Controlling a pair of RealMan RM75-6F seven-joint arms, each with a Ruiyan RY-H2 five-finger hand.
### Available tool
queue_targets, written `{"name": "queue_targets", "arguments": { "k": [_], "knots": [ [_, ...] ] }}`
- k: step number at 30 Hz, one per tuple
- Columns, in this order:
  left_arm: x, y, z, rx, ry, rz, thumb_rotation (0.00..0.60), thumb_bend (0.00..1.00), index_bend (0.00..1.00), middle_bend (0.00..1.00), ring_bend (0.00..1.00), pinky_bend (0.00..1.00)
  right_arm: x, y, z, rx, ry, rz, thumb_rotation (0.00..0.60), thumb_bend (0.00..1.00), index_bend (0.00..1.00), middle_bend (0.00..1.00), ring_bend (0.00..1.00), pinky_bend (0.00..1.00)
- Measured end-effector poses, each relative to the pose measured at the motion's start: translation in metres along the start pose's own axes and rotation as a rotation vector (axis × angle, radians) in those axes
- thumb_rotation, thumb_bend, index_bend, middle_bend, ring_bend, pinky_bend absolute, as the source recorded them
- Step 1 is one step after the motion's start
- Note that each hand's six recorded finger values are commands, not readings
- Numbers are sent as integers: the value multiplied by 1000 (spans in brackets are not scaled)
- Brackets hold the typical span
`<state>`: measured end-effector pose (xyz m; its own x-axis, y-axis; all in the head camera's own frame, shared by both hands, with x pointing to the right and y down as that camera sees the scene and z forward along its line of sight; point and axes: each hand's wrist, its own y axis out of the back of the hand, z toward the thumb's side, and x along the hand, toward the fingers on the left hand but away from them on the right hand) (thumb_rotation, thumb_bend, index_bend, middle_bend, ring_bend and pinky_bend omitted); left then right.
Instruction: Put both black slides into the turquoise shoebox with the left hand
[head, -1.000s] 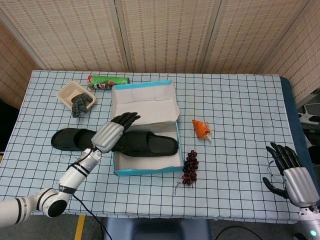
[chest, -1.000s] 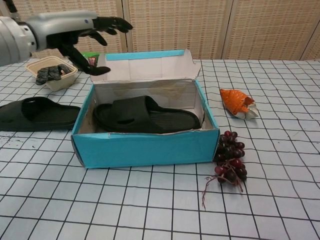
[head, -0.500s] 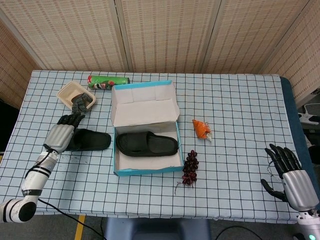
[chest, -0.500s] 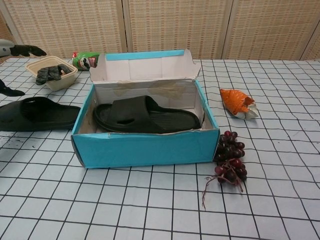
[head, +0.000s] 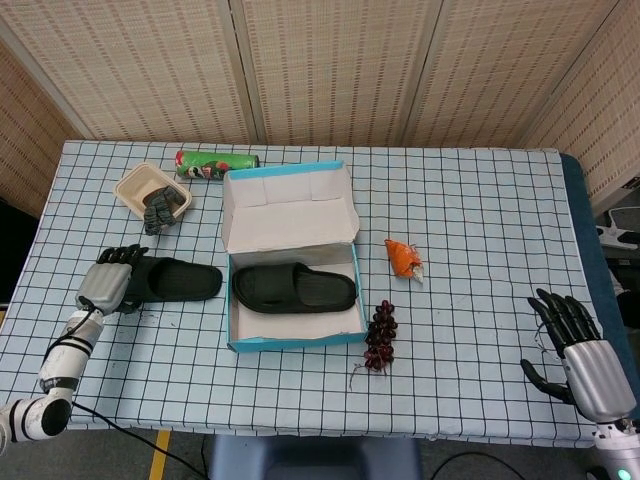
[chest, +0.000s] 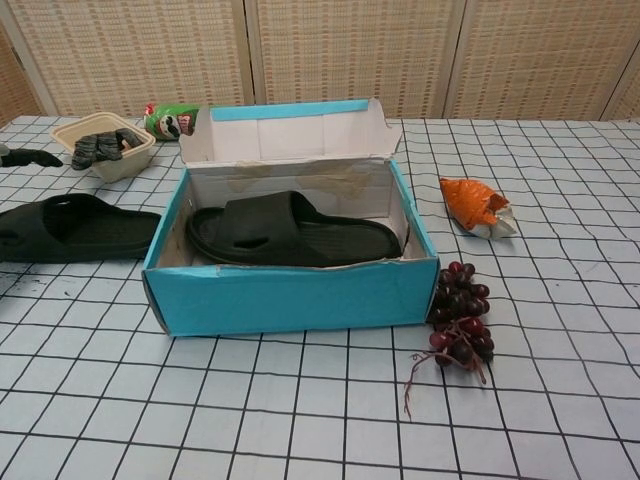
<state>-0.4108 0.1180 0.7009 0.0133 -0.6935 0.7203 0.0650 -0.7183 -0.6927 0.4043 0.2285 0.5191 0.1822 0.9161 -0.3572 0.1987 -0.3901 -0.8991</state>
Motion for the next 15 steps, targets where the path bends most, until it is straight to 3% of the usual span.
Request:
{"name": "queue_targets", "arguments": {
  "k": [15],
  "knots": [
    [29, -34, -2, 100, 23, -84, 600, 273, 0, 0, 0, 35, -1, -1, -1, 7, -7, 0, 600, 217, 0, 0, 0, 0]
  ]
}}
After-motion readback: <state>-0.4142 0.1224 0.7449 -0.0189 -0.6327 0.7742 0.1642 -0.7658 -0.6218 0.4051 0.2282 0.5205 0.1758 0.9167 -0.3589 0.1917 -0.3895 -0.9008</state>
